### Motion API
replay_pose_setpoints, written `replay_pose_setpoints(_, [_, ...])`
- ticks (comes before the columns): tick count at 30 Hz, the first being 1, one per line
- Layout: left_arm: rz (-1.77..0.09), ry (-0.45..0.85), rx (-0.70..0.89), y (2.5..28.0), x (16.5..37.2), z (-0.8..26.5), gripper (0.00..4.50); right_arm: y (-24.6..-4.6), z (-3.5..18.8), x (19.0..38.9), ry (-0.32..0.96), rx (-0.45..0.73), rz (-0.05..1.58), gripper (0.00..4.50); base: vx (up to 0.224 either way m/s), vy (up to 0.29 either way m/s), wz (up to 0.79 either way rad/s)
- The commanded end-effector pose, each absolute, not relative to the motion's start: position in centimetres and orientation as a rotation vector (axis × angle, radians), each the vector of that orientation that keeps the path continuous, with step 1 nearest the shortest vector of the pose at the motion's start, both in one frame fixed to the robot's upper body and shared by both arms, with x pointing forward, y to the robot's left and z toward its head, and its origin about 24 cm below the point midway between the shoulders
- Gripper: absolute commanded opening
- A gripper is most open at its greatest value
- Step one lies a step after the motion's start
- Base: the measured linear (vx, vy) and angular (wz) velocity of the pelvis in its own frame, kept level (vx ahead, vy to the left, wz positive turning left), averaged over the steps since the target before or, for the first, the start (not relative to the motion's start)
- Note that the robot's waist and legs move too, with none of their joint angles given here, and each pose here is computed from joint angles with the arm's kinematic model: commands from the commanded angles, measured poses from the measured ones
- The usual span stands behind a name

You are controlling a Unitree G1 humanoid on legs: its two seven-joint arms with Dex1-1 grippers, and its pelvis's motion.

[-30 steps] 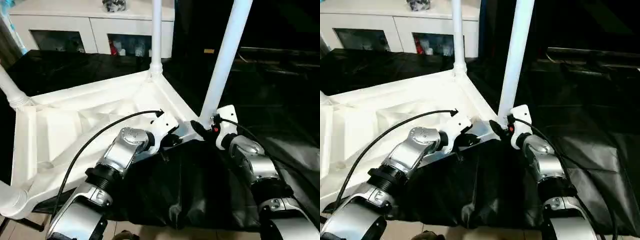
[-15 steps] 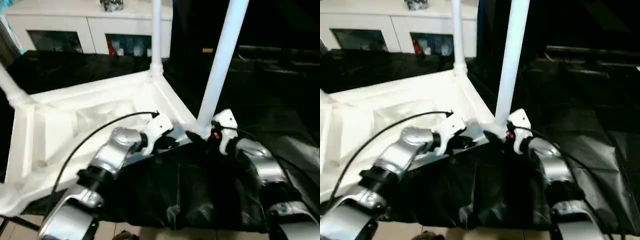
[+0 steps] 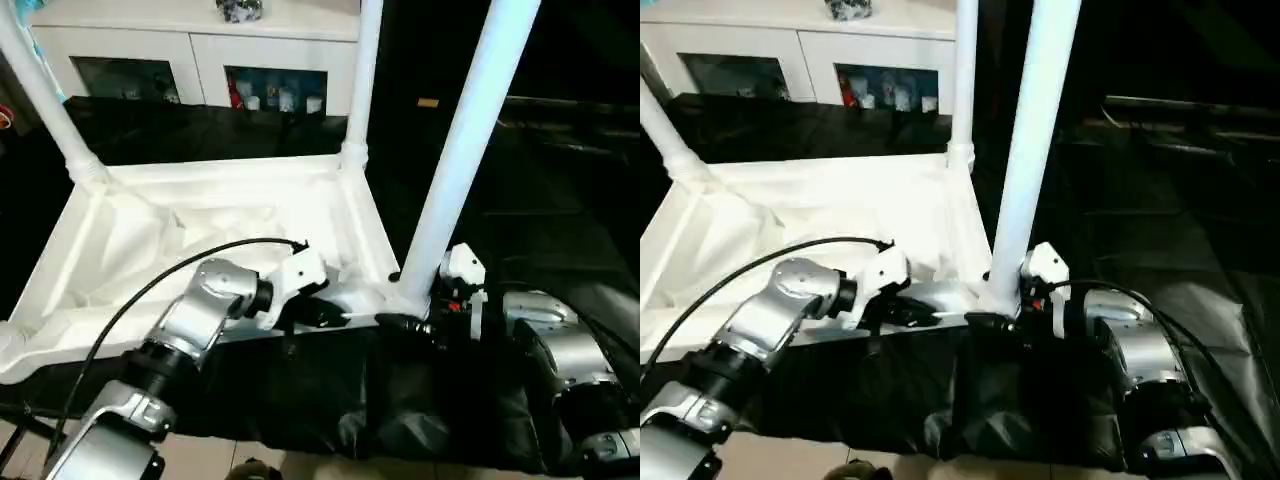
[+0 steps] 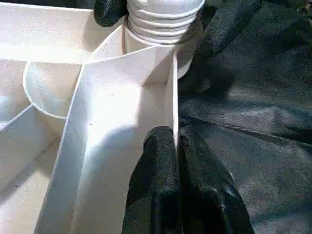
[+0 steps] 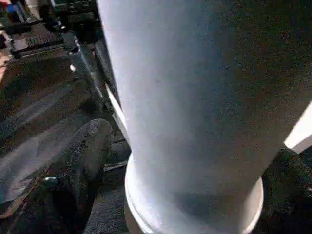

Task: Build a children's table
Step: Rotate leg to tighten

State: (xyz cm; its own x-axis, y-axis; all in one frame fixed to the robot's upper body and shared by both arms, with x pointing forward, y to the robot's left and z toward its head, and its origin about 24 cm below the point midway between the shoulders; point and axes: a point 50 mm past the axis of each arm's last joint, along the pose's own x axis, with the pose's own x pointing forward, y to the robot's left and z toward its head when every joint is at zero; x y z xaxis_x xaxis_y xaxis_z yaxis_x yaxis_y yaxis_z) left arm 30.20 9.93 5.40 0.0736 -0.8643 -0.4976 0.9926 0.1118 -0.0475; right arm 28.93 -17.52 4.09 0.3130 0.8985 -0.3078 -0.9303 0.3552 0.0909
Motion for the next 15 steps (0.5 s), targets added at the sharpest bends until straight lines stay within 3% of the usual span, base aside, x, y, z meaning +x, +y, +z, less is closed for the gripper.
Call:
replay_pose_setpoints(1, [-1.529,0.364,0.301,8.36,29.76,6.72,0.00,-16.66,3.72,28.30,0.358,-0.101,1.283,3.81,0.000,0.000,0.00])
replay_pose_setpoints(8, [-1.544,0.373,0.296,8.51,29.64,6.74,0.00,-16.54,3.84,27.93,0.371,-0.090,1.314,3.06,0.000,0.000,0.00])
replay_pose_setpoints(12, [-1.540,0.374,0.295,8.45,29.63,6.71,0.00,-16.36,3.75,27.90,0.364,-0.085,1.305,2.87,0.000,0.000,0.00])
replay_pose_setpoints(15, [-1.465,0.372,0.308,8.03,30.17,6.46,0.00,-15.69,3.23,28.54,0.328,-0.066,1.204,2.77,0.000,0.000,0.00])
